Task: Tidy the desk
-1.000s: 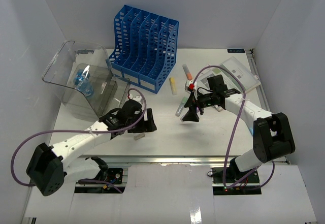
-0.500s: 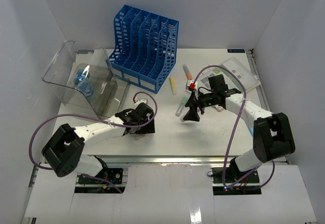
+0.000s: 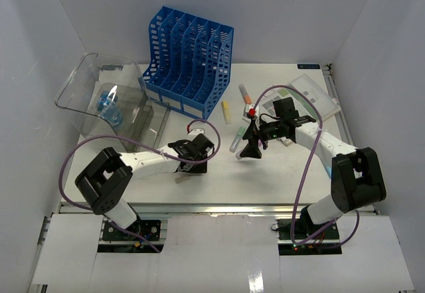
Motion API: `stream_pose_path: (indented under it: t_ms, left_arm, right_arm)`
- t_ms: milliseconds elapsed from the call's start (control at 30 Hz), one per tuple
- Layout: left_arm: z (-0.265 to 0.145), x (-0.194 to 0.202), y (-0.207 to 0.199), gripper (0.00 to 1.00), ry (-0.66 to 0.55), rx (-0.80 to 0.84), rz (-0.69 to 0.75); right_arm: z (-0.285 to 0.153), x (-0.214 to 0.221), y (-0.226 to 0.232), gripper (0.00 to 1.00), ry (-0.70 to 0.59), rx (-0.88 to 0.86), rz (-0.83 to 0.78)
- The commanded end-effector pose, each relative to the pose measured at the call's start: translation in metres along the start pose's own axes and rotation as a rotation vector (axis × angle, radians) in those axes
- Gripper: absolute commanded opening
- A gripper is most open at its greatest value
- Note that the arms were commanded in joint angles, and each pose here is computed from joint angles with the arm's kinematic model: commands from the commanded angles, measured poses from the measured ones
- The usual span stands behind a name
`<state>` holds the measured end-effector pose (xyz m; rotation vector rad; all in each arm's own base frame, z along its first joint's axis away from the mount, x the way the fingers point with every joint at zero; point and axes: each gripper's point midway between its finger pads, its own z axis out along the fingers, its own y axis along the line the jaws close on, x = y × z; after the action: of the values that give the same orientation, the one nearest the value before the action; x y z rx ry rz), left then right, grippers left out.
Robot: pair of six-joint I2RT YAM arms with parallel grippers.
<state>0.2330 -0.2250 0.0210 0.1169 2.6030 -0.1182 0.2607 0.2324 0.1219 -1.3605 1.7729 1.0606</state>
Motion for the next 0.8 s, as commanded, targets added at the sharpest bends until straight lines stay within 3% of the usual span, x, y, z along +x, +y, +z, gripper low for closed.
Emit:
stream_pose_path:
  t_ms: [0,200,367,500,767]
  left_arm:
    - [0.008,0.001,-0.002,0.52,-0.002,-0.029,0.022]
    - [0.003,-0.005,-0.012,0.26,-0.023,-0.04,0.065]
    - [-0.022,-0.039,-0.015,0.19,-0.116,-0.054,0.098]
    - [-0.05,-0.082,0.012,0.15,-0.184,-0.155,0.13]
    - [-0.08,-0.17,0.091,0.15,-0.293,-0.216,0.001]
  right_arm:
    - [-0.007,-0.018,0.0,0.92,-0.029,0.007,-0.05]
    - [-0.007,-0.017,0.001,0.92,-0.029,0.004,-0.049]
    - [-0.008,-0.018,0.001,0.92,-0.03,0.008,-0.057]
    - [-0.009,-0.018,0.001,0.92,-0.028,0.014,-0.065]
    - [-0.009,-0.019,0.001,0.92,-0.028,0.014,-0.069]
